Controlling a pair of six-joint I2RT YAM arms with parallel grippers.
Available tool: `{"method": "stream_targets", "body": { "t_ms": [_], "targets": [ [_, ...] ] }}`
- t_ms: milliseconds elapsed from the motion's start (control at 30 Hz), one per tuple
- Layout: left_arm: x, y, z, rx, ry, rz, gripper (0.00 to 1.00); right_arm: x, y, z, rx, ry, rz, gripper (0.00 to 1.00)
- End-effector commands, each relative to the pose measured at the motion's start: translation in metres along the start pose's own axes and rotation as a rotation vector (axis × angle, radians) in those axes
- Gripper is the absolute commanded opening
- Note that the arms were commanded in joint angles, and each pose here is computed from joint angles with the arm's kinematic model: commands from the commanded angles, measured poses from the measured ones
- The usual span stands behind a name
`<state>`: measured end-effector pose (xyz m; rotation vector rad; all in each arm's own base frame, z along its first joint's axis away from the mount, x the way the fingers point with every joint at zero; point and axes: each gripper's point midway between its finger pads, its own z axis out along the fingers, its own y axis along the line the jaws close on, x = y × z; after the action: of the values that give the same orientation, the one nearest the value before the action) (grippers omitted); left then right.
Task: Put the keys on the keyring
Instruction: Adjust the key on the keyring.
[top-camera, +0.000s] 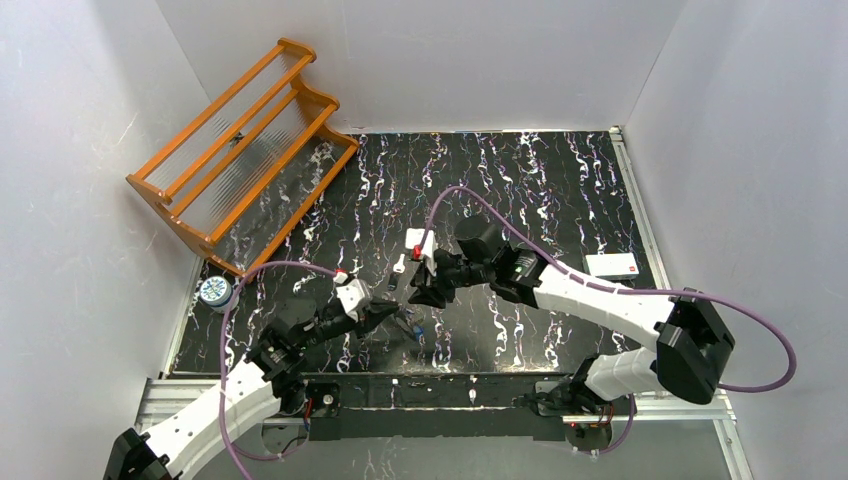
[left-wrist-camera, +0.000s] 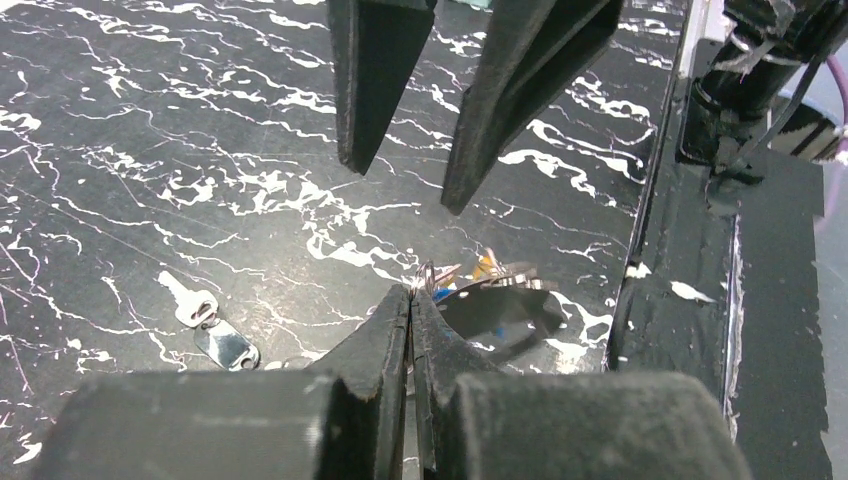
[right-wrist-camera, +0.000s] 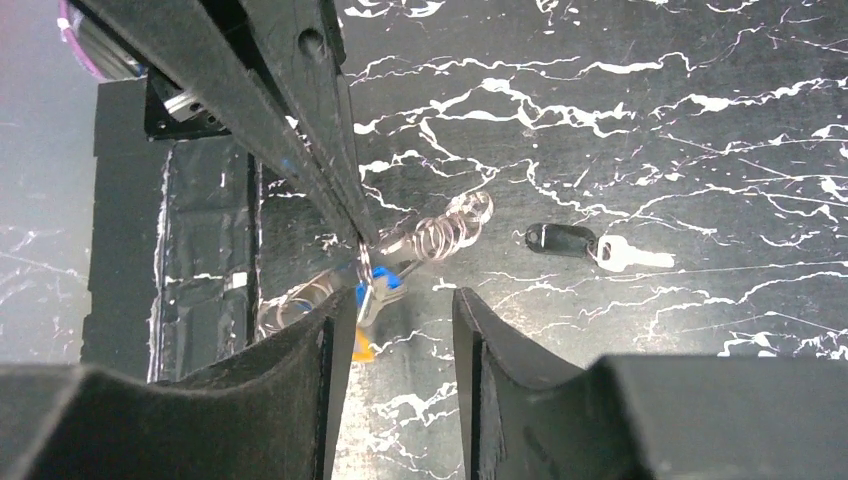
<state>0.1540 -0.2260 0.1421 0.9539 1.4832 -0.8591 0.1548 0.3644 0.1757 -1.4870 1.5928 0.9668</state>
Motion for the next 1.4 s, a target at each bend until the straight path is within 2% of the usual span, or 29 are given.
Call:
{"method": "stream_targets", "body": {
  "t_ms": [0, 200, 500, 833, 1000, 1167, 1367],
  "targets": [
    [-0.036, 0.004, -0.001, -0.038, -0.179, 0.003, 0.0, -0.026, 0.01, -0.008, -0.067, -0.138, -0.035, 0.5],
    [-0.044, 0.0, -0.004, -0.021, -0.242, 0.023, 0.0, -0.027, 0.017, -0.006, -0.128, -0.168, -0.047, 0.53],
    [-0.046, -0.005, -0.003, 0.012, -0.249, 0.029, 0.0, -0.037, 0.018, -0.003, -0.168, -0.196, -0.063, 0.52],
    [-0.046, -0.008, -0.001, 0.034, -0.238, 0.047, 0.0, -0.054, 0.015, -0.019, -0.171, -0.267, -0.057, 0.51],
    [-0.048, -0.008, -0.001, 0.039, -0.244, 0.06, 0.0, -0.046, 0.01, -0.018, -0.175, -0.258, -0.013, 0.46],
    [-0.051, -0.011, -0.001, 0.051, -0.254, 0.069, 0.0, -0.034, 0.008, -0.014, -0.181, -0.249, 0.019, 0.33],
    [-0.053, -0.011, -0.001, 0.053, -0.26, 0.071, 0.0, -0.024, 0.014, -0.008, -0.234, -0.228, 0.045, 0.35]
  ]
}}
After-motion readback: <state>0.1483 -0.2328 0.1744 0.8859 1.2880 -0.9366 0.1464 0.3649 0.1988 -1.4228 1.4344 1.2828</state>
